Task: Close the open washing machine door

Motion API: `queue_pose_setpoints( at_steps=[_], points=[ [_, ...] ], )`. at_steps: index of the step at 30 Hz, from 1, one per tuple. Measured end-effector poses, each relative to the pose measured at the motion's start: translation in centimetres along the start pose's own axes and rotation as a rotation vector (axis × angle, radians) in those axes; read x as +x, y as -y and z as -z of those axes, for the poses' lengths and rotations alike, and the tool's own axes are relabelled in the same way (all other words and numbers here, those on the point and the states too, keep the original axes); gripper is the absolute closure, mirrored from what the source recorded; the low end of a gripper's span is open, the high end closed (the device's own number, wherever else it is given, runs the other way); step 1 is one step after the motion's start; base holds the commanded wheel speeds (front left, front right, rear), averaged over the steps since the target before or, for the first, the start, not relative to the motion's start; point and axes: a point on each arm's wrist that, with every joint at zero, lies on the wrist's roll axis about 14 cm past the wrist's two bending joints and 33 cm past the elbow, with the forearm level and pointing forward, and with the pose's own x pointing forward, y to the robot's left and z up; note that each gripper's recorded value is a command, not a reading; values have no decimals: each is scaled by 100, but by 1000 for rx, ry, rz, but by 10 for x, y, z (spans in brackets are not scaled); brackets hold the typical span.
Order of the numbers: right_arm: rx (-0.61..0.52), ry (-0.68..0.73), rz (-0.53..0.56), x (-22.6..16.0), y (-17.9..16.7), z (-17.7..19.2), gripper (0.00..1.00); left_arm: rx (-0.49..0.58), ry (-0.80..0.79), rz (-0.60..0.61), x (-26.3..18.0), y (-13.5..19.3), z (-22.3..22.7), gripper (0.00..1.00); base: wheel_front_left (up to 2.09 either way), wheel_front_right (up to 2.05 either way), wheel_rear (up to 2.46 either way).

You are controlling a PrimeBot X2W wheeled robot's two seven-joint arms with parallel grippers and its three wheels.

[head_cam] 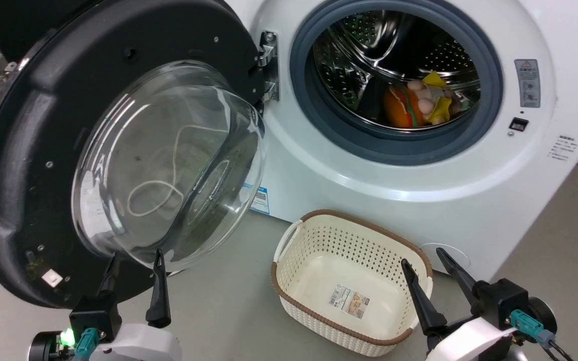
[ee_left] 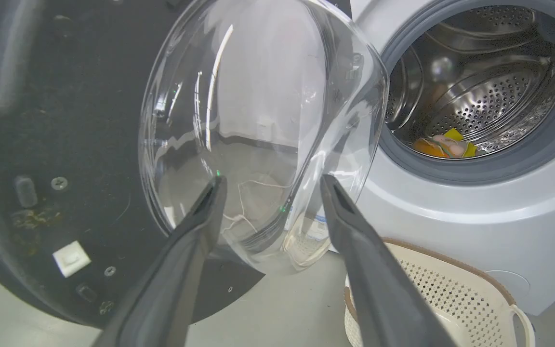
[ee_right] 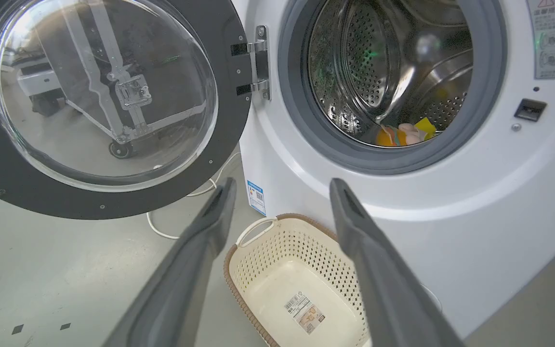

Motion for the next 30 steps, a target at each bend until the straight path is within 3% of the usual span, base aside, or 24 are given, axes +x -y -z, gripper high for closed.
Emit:
queue_pose_setpoints(
  at_steps=[9,10,11,12,20,28,30],
  points=[
    [18,10,-43,7,-14,0,0,-21,6,-42,-7,-14,1,2,0,0,0],
    [20,8,-48,8,-15,1,0,-26,4,-43,-8,-15,1,53,0,0,0],
    [22,7,-53,8,-17,2,0,-29,6,-46,-9,-17,2,94,0,0,0],
    [23,10,-59,9,-19,2,0,-33,9,-51,-10,-18,1,100,0,0,0],
    [42,18,-98,16,-31,2,0,-49,78,-107,-15,-40,-18,100,0,0,0],
    [50,27,-105,22,-33,3,0,-30,303,-179,-15,-78,-87,100,0,0,0],
    [52,26,-100,23,-31,4,0,24,339,-175,-13,-87,-102,100,0,0,0]
  ],
)
